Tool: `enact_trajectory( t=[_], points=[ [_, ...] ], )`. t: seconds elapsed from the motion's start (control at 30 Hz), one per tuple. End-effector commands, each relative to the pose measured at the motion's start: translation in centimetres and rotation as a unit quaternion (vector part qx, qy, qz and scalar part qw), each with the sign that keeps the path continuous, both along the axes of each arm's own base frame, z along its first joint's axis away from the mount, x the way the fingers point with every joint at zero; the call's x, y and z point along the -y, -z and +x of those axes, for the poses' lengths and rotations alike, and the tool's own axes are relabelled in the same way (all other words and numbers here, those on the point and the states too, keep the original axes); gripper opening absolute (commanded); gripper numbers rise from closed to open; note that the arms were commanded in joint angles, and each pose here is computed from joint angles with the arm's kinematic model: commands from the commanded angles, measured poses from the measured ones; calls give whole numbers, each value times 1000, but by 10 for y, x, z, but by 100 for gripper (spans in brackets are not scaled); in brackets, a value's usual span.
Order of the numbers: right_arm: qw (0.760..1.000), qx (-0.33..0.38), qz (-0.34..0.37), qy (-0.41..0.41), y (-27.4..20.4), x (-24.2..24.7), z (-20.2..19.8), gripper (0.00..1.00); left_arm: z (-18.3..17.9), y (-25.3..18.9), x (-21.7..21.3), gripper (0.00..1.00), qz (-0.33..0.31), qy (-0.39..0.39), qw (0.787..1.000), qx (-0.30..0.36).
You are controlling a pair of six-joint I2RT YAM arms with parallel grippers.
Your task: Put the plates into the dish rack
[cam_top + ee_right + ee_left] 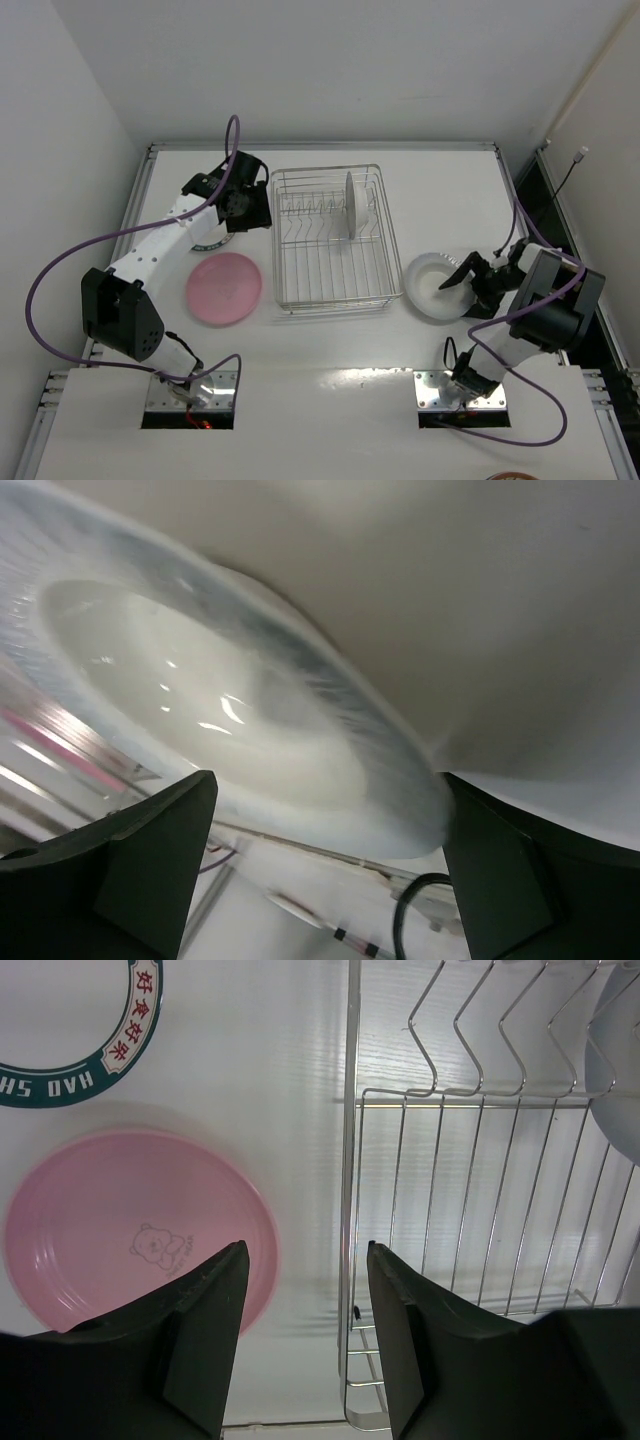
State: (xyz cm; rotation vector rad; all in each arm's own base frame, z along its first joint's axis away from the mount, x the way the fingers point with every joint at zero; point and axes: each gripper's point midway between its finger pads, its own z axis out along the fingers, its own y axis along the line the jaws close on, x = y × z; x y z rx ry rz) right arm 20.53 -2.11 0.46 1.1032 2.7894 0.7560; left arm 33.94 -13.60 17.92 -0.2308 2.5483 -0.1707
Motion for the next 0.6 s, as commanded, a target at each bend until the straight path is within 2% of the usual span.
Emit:
enact_trajectory(
  t=[0.0,0.13,0.23,0.33,0.4,0.43,0.47,0.5,0.57],
  points=[
    [996,73,51,-3,-12,-10,25,86,2,-8,3,48,-4,4,1000,17],
    [993,103,55,-5,-25,-8,38,86,2,-8,3,48,-4,4,1000,17],
    [995,89,34,-5,-22,-3,33,86,2,-8,5,48,-10,3,1000,15],
    [995,87,42,0,-14,-7,31,81,2,-8,5,48,-10,3,1000,15],
    [996,82,46,4,-5,-7,32,62,1,-8,7,48,-14,5,1000,14],
    [996,78,48,5,1,-6,32,40,1,-8,7,48,-14,5,1000,14],
    [996,78,48,5,1,-6,32,30,1,-8,7,48,-14,5,1000,14],
    [996,70,46,11,7,-3,31,14,1,-8,7,48,-14,5,1000,14],
    [996,68,47,21,9,0,32,2,-1,-5,6,48,-12,5,1000,9]
  ],
)
